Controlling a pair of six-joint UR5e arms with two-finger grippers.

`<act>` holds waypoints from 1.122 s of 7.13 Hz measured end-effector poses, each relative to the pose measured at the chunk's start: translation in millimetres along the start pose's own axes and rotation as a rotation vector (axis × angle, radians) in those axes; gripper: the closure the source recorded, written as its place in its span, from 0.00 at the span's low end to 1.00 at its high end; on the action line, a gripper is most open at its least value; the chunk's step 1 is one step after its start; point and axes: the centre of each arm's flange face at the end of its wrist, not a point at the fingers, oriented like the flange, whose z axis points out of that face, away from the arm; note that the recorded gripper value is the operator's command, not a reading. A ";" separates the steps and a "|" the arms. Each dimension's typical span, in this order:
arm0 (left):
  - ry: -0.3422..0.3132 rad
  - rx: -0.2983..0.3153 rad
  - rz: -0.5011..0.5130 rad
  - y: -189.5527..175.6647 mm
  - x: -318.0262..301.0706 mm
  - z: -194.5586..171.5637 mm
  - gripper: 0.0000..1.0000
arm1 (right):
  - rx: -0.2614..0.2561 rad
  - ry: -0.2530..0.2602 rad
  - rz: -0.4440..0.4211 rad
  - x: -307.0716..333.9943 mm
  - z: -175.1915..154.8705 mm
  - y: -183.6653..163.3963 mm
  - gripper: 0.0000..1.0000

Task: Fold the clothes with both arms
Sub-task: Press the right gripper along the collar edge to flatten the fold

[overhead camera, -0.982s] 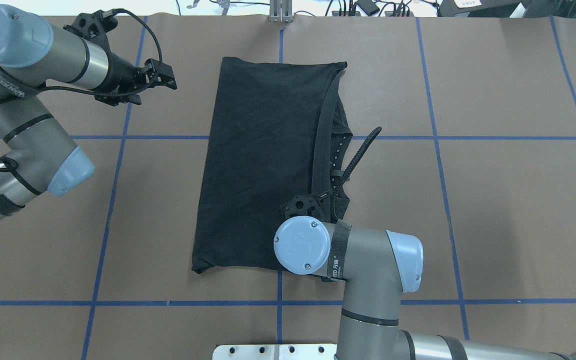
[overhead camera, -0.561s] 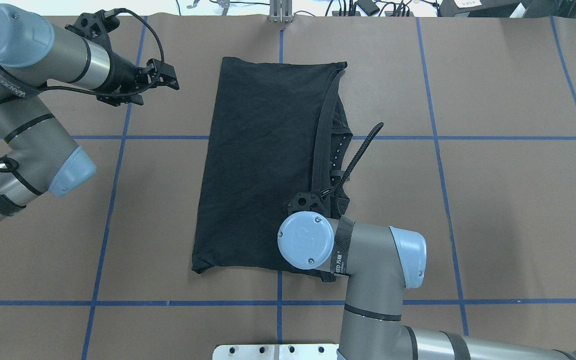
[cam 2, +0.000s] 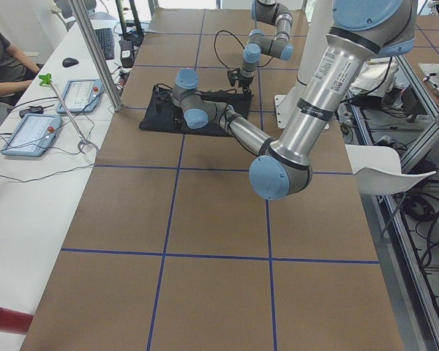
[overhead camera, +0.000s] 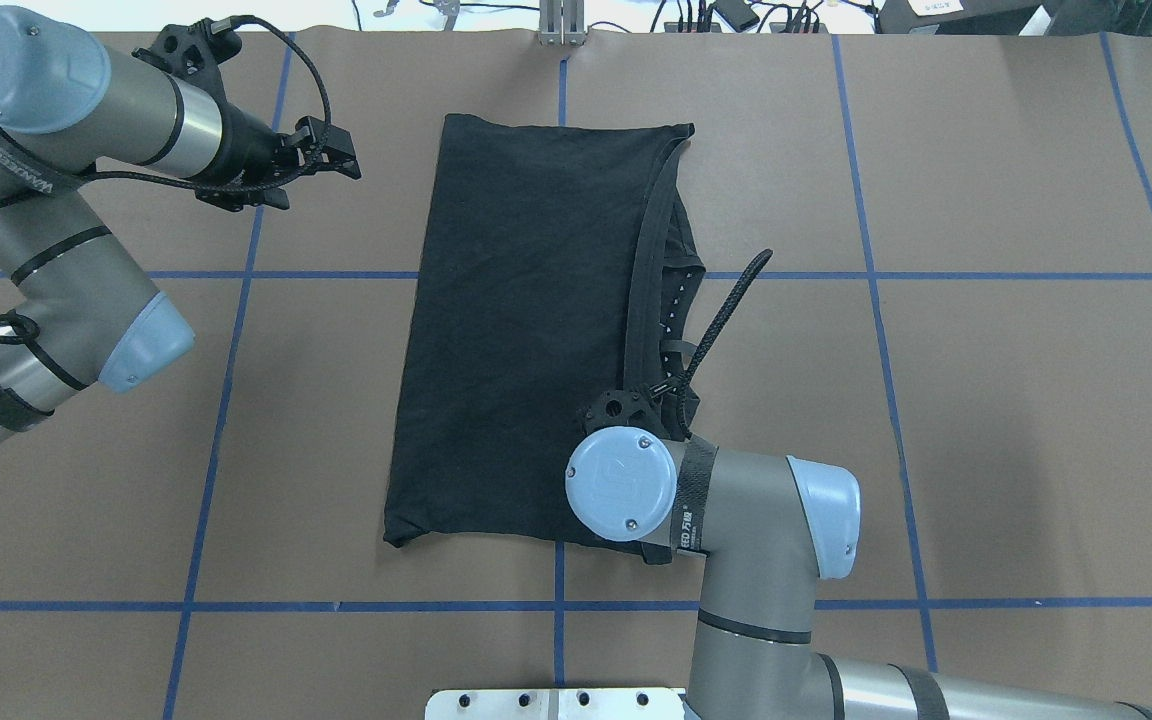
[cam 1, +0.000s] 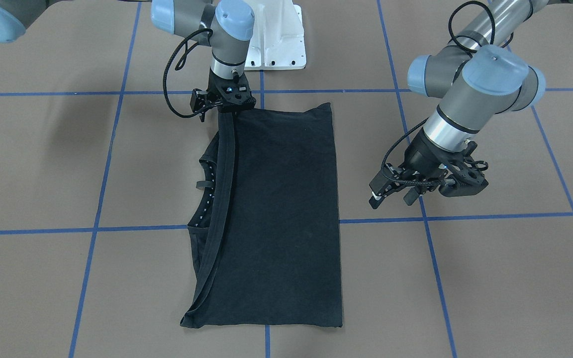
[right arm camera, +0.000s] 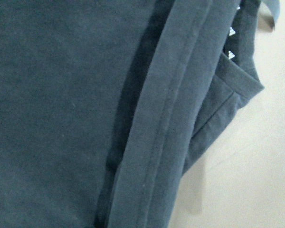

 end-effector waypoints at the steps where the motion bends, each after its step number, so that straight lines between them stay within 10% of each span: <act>1: 0.000 0.000 0.000 0.0 0.4 -0.1 0.01 | -0.003 0.004 0.001 2.3 1.7 0.7 0.00; 8: 0.003 -0.001 -0.001 0.8 3.5 -0.8 0.00 | -0.026 0.050 0.003 38.5 12.3 3.5 0.00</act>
